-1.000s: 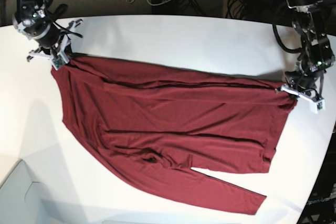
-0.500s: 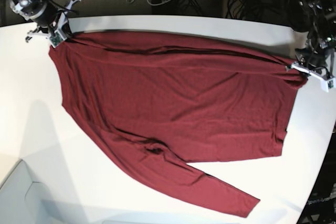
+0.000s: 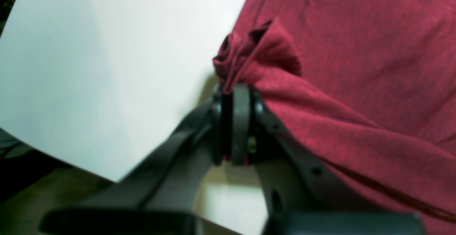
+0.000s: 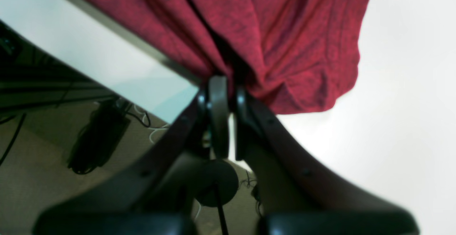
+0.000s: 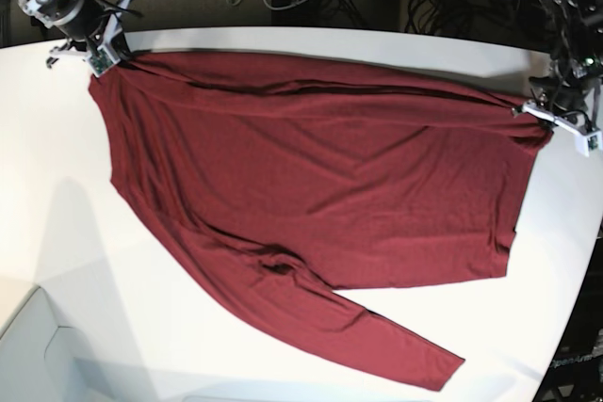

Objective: Layout the t-shirt on the table in an organized manner, then fold the t-shirt properly
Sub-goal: 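Lower the held corners onto the table with both grippers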

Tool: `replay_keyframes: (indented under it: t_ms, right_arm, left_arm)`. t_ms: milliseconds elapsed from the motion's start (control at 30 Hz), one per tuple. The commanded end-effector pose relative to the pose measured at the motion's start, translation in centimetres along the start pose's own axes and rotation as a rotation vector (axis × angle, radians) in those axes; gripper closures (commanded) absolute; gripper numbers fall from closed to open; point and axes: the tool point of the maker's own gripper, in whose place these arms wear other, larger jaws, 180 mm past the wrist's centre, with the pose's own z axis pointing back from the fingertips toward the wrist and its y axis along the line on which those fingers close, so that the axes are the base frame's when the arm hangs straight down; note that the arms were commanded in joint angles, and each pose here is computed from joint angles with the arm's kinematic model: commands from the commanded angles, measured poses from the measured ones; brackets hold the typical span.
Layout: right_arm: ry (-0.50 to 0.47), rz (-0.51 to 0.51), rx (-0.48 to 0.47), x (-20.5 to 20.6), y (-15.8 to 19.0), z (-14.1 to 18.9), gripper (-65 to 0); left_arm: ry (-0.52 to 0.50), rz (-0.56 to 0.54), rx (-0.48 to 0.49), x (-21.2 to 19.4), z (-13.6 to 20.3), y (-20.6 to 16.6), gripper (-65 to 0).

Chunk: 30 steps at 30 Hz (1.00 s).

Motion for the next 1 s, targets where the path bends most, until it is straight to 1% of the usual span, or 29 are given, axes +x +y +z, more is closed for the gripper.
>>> replay_keyframes:
  t_ms: [0, 433, 500, 733, 900, 967]
  right_arm:
    - [0.048, 0.019, -0.001, -1.1, -0.1, 0.4, 0.0]
    - [0.058, 0.016, 0.005, -1.5, 0.2, 0.5, 0.0]
    - [0.058, 0.016, 0.005, -1.5, 0.2, 0.5, 0.0]
    - [0.051, 0.017, 0.002, -1.2, 0.0, 0.4, 0.0]
    - [0.037, -0.008, 0.007, -0.9, 0.7, 0.2, 0.0]
    - [0.030, -0.005, 0.008, -0.6, 0.9, 0.2, 0.0]
  left_arm:
    - [-0.047, -0.011, 0.008, 1.6, 0.3, 0.4, -0.2]
    - [-0.099, -0.054, -0.010, 3.0, 2.1, -0.7, -0.2]
    - [-0.100, -0.061, 0.000, 2.8, 2.5, -0.3, -0.2]
    - [-0.121, -0.022, 0.056, 3.3, 3.2, 2.1, -0.2]
    - [-0.082, -0.001, 0.058, 2.1, 2.3, 2.4, -0.2]
    - [-0.067, 0.024, 0.053, 1.3, 2.0, 2.1, -0.2]
